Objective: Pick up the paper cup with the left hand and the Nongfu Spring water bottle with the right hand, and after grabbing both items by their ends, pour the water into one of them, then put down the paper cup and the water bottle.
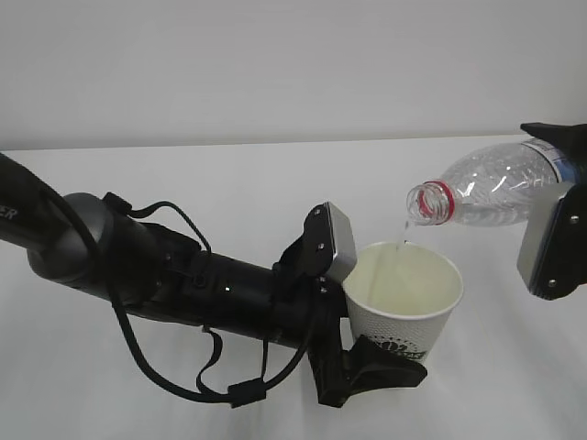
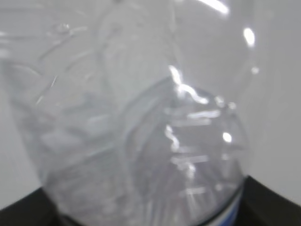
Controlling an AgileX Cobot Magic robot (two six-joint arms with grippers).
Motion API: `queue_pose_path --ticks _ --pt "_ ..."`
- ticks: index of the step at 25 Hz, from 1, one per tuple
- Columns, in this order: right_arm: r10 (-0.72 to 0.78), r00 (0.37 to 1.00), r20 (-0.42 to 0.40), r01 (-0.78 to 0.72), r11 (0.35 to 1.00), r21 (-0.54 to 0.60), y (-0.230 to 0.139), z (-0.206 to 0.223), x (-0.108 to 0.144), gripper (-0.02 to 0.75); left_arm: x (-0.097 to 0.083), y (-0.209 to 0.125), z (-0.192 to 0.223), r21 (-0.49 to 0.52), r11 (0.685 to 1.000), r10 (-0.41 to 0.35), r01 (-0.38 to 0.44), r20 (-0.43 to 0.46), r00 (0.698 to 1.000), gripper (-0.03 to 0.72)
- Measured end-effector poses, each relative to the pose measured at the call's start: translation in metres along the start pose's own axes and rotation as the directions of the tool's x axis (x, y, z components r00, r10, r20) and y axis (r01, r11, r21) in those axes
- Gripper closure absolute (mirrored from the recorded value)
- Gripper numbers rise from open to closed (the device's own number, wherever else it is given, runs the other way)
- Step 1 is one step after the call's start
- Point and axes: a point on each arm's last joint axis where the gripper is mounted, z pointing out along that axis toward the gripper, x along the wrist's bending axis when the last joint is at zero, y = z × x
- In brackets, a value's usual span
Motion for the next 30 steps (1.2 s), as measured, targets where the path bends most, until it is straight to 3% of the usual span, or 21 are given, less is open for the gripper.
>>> queue_pose_path --ticks 30 --pt "-0.018 1.0 0.023 0.018 1.0 -0.003 0.0003 0.0 -0.0021 0.253 0.0001 -0.0002 0.0 0.002 1.0 0.0 0.0 -0.001 1.0 0.138"
